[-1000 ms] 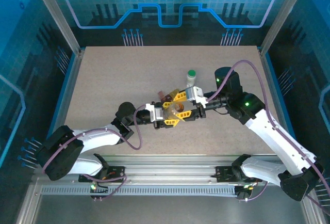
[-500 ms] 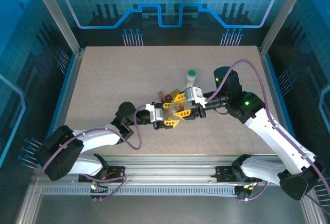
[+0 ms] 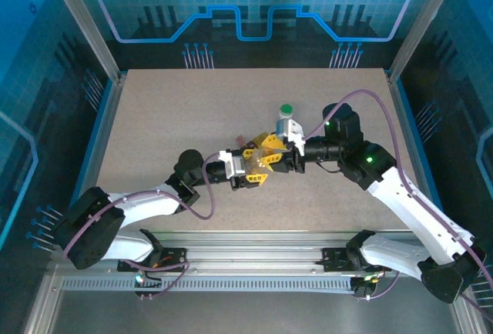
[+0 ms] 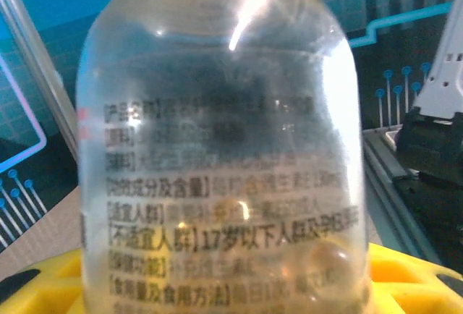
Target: Sort the pills into containers
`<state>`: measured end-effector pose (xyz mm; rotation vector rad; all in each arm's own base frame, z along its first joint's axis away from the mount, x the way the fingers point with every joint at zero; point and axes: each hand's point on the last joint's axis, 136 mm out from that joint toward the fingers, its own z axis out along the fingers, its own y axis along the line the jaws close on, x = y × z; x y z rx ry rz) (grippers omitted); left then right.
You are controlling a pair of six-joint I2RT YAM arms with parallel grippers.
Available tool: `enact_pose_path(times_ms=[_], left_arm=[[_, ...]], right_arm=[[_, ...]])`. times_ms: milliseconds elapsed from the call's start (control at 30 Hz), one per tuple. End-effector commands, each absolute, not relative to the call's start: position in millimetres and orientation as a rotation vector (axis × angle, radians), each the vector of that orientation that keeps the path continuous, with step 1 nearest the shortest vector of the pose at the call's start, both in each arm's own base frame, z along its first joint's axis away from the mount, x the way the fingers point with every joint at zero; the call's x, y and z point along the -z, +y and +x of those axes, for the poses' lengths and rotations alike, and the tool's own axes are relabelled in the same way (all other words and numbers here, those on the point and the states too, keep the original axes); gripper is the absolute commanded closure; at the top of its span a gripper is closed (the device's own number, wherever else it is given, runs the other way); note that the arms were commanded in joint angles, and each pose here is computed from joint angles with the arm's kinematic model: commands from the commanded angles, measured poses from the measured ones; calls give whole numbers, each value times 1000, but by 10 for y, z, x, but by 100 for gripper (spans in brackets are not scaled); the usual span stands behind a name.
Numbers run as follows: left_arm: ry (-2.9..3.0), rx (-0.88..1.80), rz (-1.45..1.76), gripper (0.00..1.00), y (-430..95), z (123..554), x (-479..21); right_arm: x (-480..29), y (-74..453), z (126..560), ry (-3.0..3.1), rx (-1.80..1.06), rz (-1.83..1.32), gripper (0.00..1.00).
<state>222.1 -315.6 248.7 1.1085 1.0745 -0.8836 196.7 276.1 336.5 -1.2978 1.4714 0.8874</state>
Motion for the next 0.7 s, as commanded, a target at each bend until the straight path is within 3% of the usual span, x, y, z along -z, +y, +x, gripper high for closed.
enact_pose_path(times_ms=[0, 400, 667], left_arm=[[909, 795, 1061, 100, -3133, 2226, -2963], [947, 722, 993, 100, -3112, 2400, -2856], [986, 712, 1000, 100, -3113, 2431, -2676]], right_arm=[[-3200, 2742, 2292, 1690, -791, -1036, 62], [-3164, 2543, 2759, 1903, -602, -333, 63], [-3393, 2620, 2796, 1873, -652, -233, 51]])
